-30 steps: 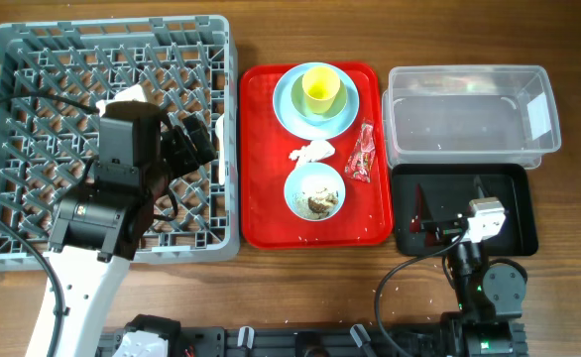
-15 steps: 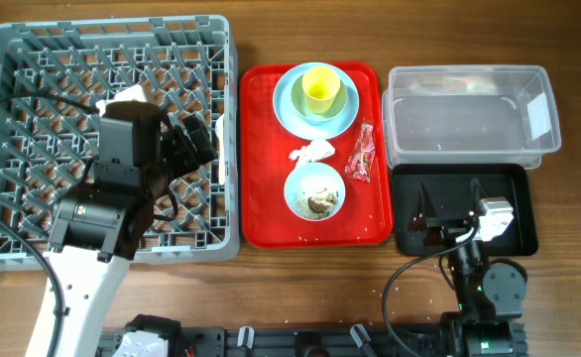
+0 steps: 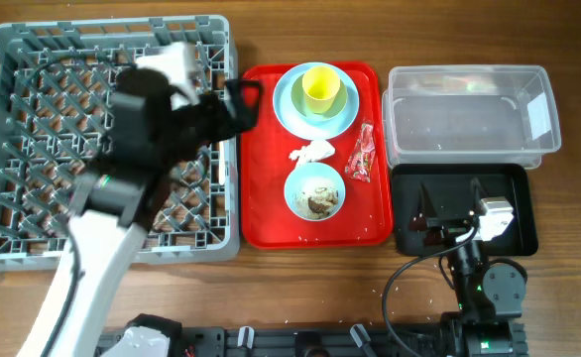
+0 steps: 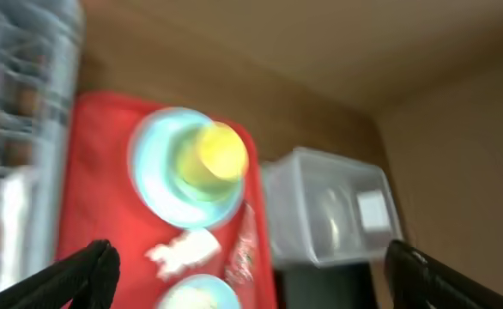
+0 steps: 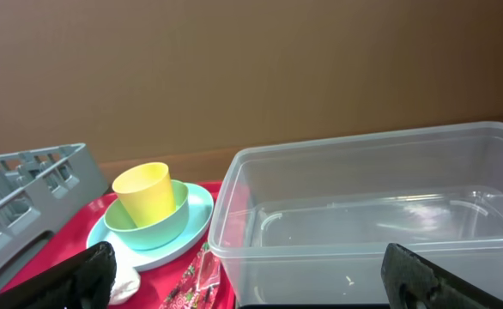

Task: Sort waste into correct bins and load items into the dishwasher rack
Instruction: 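Move the left gripper over the yellow cup and lower into it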

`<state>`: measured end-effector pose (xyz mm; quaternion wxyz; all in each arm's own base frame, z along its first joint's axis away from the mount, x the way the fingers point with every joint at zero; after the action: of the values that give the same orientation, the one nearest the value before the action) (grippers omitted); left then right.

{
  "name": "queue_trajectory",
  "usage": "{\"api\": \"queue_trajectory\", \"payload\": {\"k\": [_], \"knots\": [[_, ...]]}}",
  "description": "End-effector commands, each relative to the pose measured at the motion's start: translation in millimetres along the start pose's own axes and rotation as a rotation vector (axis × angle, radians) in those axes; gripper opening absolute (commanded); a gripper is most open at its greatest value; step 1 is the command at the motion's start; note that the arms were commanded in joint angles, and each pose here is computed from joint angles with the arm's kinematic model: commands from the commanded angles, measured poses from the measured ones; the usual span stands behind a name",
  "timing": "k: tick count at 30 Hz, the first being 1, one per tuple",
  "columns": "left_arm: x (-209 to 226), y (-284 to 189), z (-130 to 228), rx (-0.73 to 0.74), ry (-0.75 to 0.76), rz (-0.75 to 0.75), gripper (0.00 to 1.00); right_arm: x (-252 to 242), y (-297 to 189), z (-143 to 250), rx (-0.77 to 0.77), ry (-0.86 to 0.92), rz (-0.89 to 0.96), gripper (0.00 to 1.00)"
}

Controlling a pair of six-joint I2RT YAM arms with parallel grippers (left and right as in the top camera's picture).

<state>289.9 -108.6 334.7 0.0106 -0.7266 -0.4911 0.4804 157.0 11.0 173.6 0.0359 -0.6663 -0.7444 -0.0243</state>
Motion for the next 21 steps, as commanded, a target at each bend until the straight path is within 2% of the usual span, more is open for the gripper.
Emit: {"api": "queue_trajectory", "payload": {"k": [1, 2, 3, 5, 6, 7, 8, 9, 13, 21], "knots": [[-43, 39, -4, 0.193, 0.056, 0.034, 0.81, 0, 0, 0, -0.002, 0.012, 0.002, 1.00], [-52, 50, -8, 0.229, 0.083, -0.015, 0.75, 0, 0, 0, -0.002, 0.012, 0.002, 1.00], [-59, 63, -14, 0.258, 0.132, -0.076, 0.73, 0, 0, 0, -0.002, 0.012, 0.002, 1.00], [-58, 99, -17, 0.355, 0.189, -0.189, 0.51, 0, 0, 0, -0.002, 0.012, 0.002, 1.00], [-50, 118, -11, 0.393, 0.186, -0.215, 0.51, 0, 0, 0, -0.002, 0.012, 0.002, 1.00], [-32, 144, -1, 0.451, 0.169, -0.261, 0.55, 0, 0, 0, -0.002, 0.012, 0.002, 1.00], [-24, 154, 5, 0.480, 0.160, -0.285, 0.22, 0, 0, 0, -0.002, 0.012, 0.002, 1.00], [-13, 166, 12, 0.521, 0.147, -0.317, 0.04, 0, 0, 0, -0.002, 0.012, 0.002, 1.00], [13, 207, 46, 0.633, 0.135, -0.387, 0.04, 0, 0, 0, -0.002, 0.012, 0.002, 1.00], [42, 239, 76, 0.693, 0.128, -0.502, 0.04, 0, 0, 0, -0.002, 0.012, 0.002, 1.00]]}}
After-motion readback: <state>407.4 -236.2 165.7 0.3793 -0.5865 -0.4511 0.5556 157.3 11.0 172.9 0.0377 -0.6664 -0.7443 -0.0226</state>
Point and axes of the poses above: each gripper's point midway between its finger pads, its own y axis out along the fingers, its own x axis along the line the jaws close on, z = x × y, the point moved 9 cm from there along -y, back along the fingers, and after that the axes turned 5 degrees about -y, right-handed, at the moved point
